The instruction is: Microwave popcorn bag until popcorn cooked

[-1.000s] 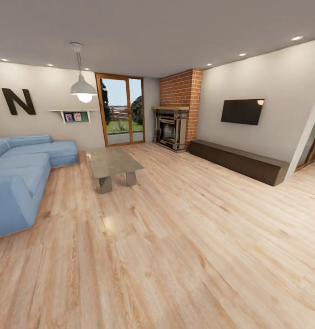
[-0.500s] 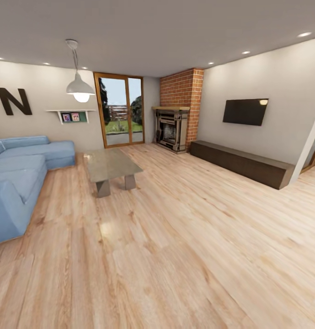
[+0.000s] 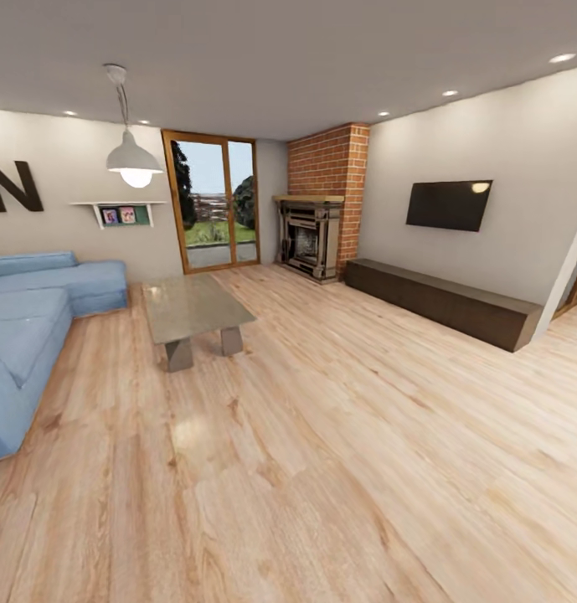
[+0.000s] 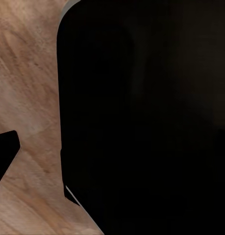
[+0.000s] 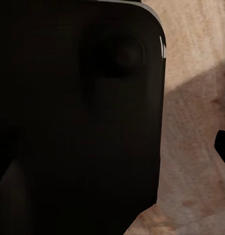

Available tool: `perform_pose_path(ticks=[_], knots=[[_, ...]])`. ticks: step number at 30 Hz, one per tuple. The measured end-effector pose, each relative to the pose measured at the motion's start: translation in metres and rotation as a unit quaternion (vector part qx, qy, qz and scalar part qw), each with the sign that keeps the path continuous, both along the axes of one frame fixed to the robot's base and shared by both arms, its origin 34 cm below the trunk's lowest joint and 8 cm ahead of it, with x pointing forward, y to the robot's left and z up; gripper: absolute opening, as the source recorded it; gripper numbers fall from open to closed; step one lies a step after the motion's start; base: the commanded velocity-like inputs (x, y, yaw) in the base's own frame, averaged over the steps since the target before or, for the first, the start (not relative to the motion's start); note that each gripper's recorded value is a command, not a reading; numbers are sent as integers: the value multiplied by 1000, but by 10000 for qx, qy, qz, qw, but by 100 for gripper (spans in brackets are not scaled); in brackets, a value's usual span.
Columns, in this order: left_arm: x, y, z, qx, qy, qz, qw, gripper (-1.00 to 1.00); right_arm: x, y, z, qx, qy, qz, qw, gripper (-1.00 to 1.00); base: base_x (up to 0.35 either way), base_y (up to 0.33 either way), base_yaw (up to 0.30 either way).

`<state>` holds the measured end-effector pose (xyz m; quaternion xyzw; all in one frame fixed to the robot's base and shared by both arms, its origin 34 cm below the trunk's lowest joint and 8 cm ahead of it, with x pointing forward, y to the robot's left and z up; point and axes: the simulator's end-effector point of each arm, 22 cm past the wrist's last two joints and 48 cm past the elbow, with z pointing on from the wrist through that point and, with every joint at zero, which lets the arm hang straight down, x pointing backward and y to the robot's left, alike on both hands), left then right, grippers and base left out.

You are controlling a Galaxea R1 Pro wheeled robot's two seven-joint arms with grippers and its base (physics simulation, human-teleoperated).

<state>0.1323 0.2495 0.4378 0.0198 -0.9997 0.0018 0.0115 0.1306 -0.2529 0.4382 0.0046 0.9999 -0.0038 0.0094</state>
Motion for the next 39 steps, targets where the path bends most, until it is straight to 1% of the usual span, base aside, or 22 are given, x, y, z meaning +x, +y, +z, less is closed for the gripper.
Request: perform_pose_path(ticks=[18, 39], knots=[[1, 1, 0, 14, -26, 0, 10000, 100, 0, 0, 0, 0, 0, -4, 10000, 100, 316, 0, -238], [3, 3, 0, 48, -52, 5, 10000, 100, 0, 0, 0, 0, 4, -4, 10000, 100, 8, 0, -241]])
